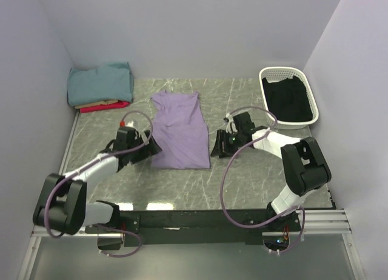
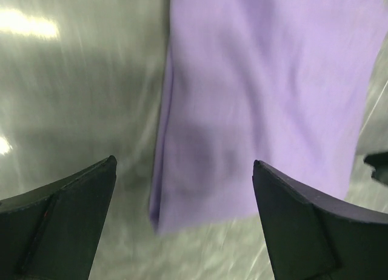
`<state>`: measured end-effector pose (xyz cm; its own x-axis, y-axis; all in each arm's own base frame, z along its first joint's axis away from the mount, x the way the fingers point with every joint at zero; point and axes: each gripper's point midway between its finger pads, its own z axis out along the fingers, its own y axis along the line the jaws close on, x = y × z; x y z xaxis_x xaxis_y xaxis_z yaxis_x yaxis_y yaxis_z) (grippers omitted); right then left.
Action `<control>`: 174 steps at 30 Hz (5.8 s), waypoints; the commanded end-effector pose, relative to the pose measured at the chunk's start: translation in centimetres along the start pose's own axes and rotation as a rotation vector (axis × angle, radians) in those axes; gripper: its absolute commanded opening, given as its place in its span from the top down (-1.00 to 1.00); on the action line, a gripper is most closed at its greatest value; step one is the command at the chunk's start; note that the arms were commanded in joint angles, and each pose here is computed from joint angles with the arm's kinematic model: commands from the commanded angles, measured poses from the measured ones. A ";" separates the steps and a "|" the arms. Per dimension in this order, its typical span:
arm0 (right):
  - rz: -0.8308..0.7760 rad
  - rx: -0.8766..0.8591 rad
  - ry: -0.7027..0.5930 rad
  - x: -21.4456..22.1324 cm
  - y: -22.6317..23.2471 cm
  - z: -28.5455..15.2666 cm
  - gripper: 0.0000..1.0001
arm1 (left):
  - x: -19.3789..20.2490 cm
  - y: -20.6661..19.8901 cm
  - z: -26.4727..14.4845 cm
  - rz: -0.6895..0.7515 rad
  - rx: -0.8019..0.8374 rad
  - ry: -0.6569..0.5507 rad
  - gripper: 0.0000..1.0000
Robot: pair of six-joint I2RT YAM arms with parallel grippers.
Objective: Fold and stack the t-shirts
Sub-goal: Fold the tshirt
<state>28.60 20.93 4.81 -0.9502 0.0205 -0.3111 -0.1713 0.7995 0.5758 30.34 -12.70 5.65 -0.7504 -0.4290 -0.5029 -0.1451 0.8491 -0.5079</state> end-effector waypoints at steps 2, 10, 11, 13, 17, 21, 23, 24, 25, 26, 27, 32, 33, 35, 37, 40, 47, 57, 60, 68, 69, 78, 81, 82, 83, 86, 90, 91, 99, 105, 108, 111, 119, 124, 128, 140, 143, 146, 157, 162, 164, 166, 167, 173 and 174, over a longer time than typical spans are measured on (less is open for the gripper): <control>-0.006 -0.107 0.005 2.2 1.8 -0.3 -0.16 | 3.0 -1.1 -2.2 -0.043 0.092 -0.006 -0.99; 0.015 -0.203 0.037 4.2 3.7 0.6 -0.19 | 4.4 -0.4 -3.5 -0.056 0.154 -0.061 -0.99; 0.009 -0.214 0.030 4.0 4.0 0.8 -0.19 | 4.6 -0.5 -3.5 -0.057 0.165 -0.061 -0.99; 0.022 -0.214 0.044 4.2 4.0 1.3 -0.19 | 4.9 -0.3 -3.0 -0.067 0.164 -0.055 -0.99; 0.020 -0.232 0.045 3.8 4.4 2.4 -0.19 | 5.6 -0.3 -2.1 -0.078 0.179 -0.027 -0.99; 0.023 -0.228 0.048 3.5 4.5 3.0 -0.19 | 5.3 -0.1 -1.5 -0.072 0.163 -0.031 -0.99; 0.024 -0.227 0.044 3.4 4.6 3.1 -0.19 | 5.4 -0.1 -1.2 -0.061 0.162 -0.019 -0.99; 0.023 -0.225 0.046 3.5 4.6 3.1 -0.19 | 5.4 -0.5 -1.2 -0.056 0.171 -0.007 -0.99; 0.023 -0.223 0.049 3.5 4.5 3.2 -0.19 | 5.7 -0.3 -1.0 -0.058 0.169 0.007 -0.99; 0.022 -0.221 0.051 3.5 4.5 3.3 -0.19 | 5.8 -0.4 -1.0 -0.062 0.173 0.012 -0.89; 0.025 -0.218 0.053 3.6 4.4 3.3 -0.19 | 6.0 -0.4 -0.9 -0.064 0.182 0.014 -0.70; 0.030 -0.206 0.057 4.0 4.0 3.5 -0.18 | 7.0 -0.3 -0.6 -0.092 0.191 0.054 0.30; 0.035 -0.206 0.058 4.1 4.1 3.5 -0.17 | 7.1 -0.3 -0.5 -0.094 0.195 0.061 0.45; 0.033 -0.203 0.056 4.3 3.9 3.4 -0.11 | 7.6 -0.2 -0.6 -0.094 0.191 0.081 0.89; 0.034 -0.193 0.057 4.5 3.7 3.4 0.06 | 8.0 0.1 -0.7 -0.091 0.184 0.092 0.99; 0.031 -0.207 0.054 4.6 3.8 3.4 0.70 | 8.5 0.1 -0.8 -0.087 0.183 0.113 0.99; 0.019 -0.251 0.066 6.0 4.7 1.7 1.00 | 8.5 -1.1 -3.1 -0.060 0.162 0.160 0.99; -0.074 -0.202 0.034 10.7 7.0 -4.5 1.00 | 10.4 -5.1 -9.9 -0.143 0.206 0.234 0.99; -0.109 -0.220 0.011 11.8 8.8 -6.9 1.00 | 10.2 -5.9 -12.4 -0.167 0.222 0.236 0.99; -0.144 -0.178 -0.129 10.5 10.4 -12.0 1.00 | 4.6 -7.6 -18.6 -0.148 0.164 0.079 0.99; -0.162 -0.154 -0.165 9.3 10.7 -12.3 1.00 | 4.2 -7.9 -18.2 -0.139 0.145 0.079 0.99; -0.216 0.032 -0.227 1.3 9.2 -8.3 1.00 | 2.0 -9.1 -13.0 -0.050 0.087 0.058 0.99; -0.204 0.031 -0.233 -1.3 8.8 -7.2 1.00 | 1.8 -9.4 -11.0 -0.040 0.072 0.072 0.99; -0.196 0.032 -0.248 -2.3 8.4 -7.1 1.00 | 0.9 -9.3 -10.6 -0.039 0.054 0.044 0.99; -0.199 0.034 -0.244 -2.8 8.2 -6.8 1.00 | 0.5 -9.4 -10.2 -0.035 0.053 0.038 0.98; -0.193 0.046 -0.236 -4.6 7.5 -5.8 1.00 | -1.1 -9.0 -7.8 -0.039 0.034 0.037 0.98; -0.182 0.045 -0.215 -6.8 6.8 -4.4 1.00 | -4.1 -8.1 -5.8 -0.037 0.006 0.003 0.98; -0.184 0.032 -0.216 -7.2 6.9 -4.1 1.00 | -5.6 -7.8 -5.6 -0.041 -0.002 -0.022 0.99; -0.125 0.003 -0.162 -10.3 5.1 -0.9 0.95 | -8.7 -7.8 -0.3 -0.031 0.001 0.008 0.98; -0.090 -0.010 -0.159 -12.8 4.1 1.2 0.91 | -8.5 -7.5 3.9 -0.028 0.010 0.079 0.95; -0.075 0.001 -0.180 -14.3 3.5 2.0 0.52 | -8.6 -7.1 5.5 -0.027 -0.007 0.096 0.28; -0.079 0.028 -0.240 -15.9 3.0 1.6 0.38 | -10.4 -7.2 5.8 -0.026 -0.014 0.027 -0.42; -0.139 0.184 -0.439 -19.0 2.6 -4.0 0.16 | -15.7 -8.9 2.9 0.032 -0.013 -0.150 -0.61; -0.172 -0.010 -0.408 -16.4 7.0 -5.4 0.14 | -14.9 -12.3 -0.2 0.067 0.173 -0.134 -0.69; -0.178 -0.102 -0.351 -14.2 9.2 -5.0 0.12 | -11.2 -14.2 -0.3 0.090 0.330 0.022 -0.63; -0.113 -0.200 -0.150 -10.3 9.3 1.4 0.13 | -4.1 -11.6 4.4 0.049 0.380 0.263 -0.46; -0.096 -0.182 -0.119 -10.3 8.5 2.8 0.14 | -3.9 -11.0 6.0 0.040 0.366 0.275 -0.47; -0.093 -0.167 -0.111 -10.6 7.7 4.2 0.14 | -4.4 -11.1 7.6 0.032 0.366 0.268 -0.47; -0.041 0.008 -0.156 -13.9 1.4 6.6 0.14 | -6.0 -8.3 11.1 0.017 0.230 0.242 -0.48; 0.002 0.071 -0.190 -15.0 -1.7 6.4 0.14 | -6.9 -5.9 10.8 -0.002 0.158 0.209 -0.50; 0.021 0.084 -0.193 -15.3 -2.6 6.4 0.13 | -6.9 -4.5 10.9 -0.007 0.115 0.213 -0.52; 0.035 0.091 -0.188 -15.4 -3.3 6.5 0.13 | -7.1 -3.4 11.0 -0.023 0.101 0.212 -0.51; 0.041 0.093 -0.189 -15.5 -3.5 6.5 0.13 | -7.2 -2.8 11.0 -0.026 0.077 0.210 -0.52; 0.037 0.105 -0.211 -15.9 -3.8 5.8 0.13 | -9.1 -2.2 10.6 -0.051 0.067 0.157 -0.52; 0.028 0.104 -0.221 -15.9 -3.5 5.3 0.13 | -9.9 -2.9 10.2 -0.042 0.092 0.124 -0.53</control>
<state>44.90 21.74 2.70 -0.8987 0.1715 -0.4037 -0.0875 0.8318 0.5481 43.66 -16.91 4.79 -0.8681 -0.3927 -0.3035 -0.0973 0.7343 -0.6719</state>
